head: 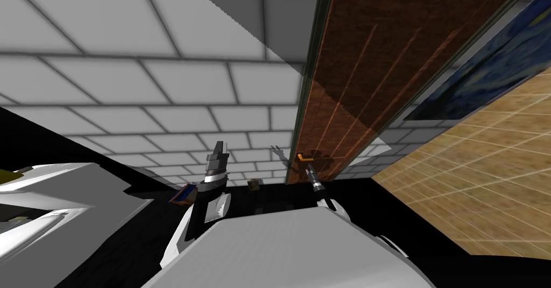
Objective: Pull the door open
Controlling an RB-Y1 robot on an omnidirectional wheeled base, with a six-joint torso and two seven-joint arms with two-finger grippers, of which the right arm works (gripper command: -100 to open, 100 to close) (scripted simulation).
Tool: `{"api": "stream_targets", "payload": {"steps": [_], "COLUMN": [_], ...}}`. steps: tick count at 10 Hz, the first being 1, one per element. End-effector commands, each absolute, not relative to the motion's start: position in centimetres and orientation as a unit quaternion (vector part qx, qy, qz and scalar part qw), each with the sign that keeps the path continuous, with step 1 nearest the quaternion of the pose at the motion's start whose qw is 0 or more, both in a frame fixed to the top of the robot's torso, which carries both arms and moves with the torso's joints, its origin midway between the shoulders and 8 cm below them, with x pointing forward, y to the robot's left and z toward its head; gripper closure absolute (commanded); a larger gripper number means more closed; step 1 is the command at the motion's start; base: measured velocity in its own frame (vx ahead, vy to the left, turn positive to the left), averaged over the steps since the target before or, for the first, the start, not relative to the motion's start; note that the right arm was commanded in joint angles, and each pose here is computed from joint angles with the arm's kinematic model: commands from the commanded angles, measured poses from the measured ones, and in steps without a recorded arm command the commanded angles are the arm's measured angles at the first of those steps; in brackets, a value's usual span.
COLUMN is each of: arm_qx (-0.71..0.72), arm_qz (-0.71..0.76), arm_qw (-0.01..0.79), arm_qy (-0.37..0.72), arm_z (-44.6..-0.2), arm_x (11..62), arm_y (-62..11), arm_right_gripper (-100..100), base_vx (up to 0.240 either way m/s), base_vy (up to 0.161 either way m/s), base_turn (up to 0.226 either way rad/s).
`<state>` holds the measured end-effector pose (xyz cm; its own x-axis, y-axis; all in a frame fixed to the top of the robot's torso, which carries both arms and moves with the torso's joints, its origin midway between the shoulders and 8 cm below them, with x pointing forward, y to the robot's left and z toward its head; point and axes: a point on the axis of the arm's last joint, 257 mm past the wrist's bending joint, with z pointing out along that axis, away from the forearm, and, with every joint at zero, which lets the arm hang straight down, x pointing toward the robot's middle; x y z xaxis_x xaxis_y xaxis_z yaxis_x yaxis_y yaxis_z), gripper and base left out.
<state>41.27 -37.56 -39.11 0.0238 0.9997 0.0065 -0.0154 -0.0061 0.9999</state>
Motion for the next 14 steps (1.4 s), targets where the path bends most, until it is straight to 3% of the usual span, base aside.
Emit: {"api": "stream_targets", "payload": {"steps": [1, 8, 9, 14], "arm_qx": [0.507, 0.521, 0.521, 0.521], "arm_qz": [0.496, 0.484, 0.484, 0.484], "arm_qw": [0.512, 0.523, 0.523, 0.523], "arm_qy": [0.485, 0.471, 0.471, 0.471], "arm_z": [-39.1, -39.3, -39.3, -39.3], "arm_x": [41.6, 42.2, 42.2, 42.2], "arm_y": [-38.3, -40.6, -40.6, -40.6], "arm_right_gripper": [-100, -100, 100, 100], "base_vx": [0.089, 0.112, 0.0, -0.007], "base_vy": [0.012, -0.017, 0.0, 0.001], "base_turn": [0.083, 0.074, 0.0, -0.001]}}
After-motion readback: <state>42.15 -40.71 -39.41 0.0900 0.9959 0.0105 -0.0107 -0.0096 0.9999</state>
